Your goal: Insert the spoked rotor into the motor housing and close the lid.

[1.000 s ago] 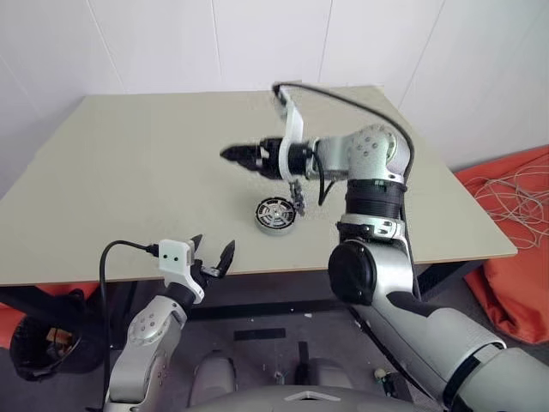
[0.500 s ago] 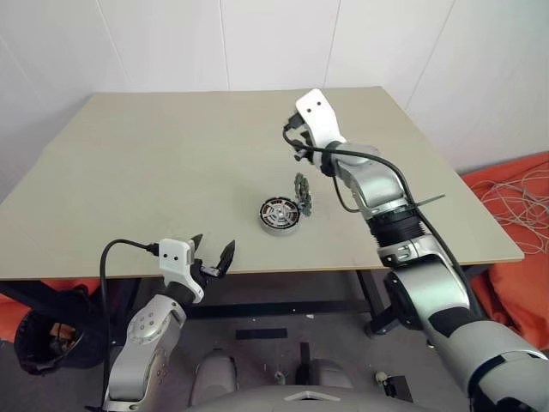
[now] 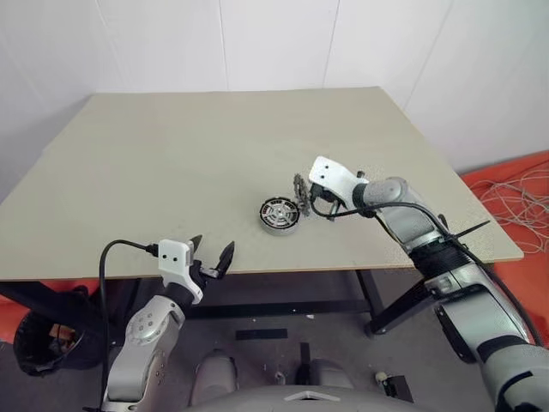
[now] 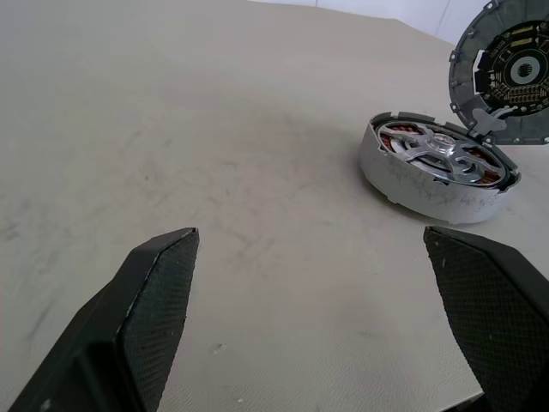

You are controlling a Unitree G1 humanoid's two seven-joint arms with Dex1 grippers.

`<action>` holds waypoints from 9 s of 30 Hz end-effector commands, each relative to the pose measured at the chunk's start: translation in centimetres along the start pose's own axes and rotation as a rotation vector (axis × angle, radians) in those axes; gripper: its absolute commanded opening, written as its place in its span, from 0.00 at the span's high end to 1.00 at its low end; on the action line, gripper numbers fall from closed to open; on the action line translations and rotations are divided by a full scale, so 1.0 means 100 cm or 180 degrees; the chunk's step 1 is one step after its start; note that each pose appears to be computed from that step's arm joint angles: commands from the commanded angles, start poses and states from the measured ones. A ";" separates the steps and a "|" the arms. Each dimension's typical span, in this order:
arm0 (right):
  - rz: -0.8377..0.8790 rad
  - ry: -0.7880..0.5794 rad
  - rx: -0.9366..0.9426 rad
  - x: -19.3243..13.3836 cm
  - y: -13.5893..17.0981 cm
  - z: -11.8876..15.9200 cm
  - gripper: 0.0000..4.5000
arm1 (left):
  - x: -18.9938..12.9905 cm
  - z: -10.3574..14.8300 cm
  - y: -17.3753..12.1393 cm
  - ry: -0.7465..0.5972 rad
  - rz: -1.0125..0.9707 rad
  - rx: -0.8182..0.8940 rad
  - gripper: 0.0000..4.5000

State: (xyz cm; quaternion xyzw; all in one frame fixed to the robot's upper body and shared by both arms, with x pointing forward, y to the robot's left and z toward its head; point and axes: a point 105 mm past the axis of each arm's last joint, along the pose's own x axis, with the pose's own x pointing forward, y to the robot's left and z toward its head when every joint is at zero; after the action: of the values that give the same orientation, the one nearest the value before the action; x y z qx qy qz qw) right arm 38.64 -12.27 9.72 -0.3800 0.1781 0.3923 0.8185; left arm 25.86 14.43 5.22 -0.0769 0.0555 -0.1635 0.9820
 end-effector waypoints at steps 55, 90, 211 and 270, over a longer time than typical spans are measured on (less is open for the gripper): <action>0.0841 -0.1199 0.0979 0.010 0.033 0.064 0.00 | 0.000 0.003 0.004 -0.0132 -0.0075 0.0080 0.00; 0.0830 -0.0730 0.0738 0.033 0.031 0.041 0.27 | -0.002 0.008 0.002 -0.0166 0.0000 0.0082 0.00; 0.0562 -0.0615 0.0945 0.036 0.059 0.071 0.30 | 0.129 0.055 -0.028 0.0262 -0.2445 0.0948 0.99; 0.0474 -0.0935 0.0939 0.008 0.047 0.077 0.00 | 0.137 0.022 -0.048 0.0844 -0.2730 0.1112 1.00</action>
State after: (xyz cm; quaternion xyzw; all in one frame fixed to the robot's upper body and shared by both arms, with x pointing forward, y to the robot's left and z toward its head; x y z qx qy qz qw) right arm 35.61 -4.16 10.09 -0.1821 0.1716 0.4646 0.8494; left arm 37.66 5.63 7.39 0.0855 0.1056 -0.5666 0.8127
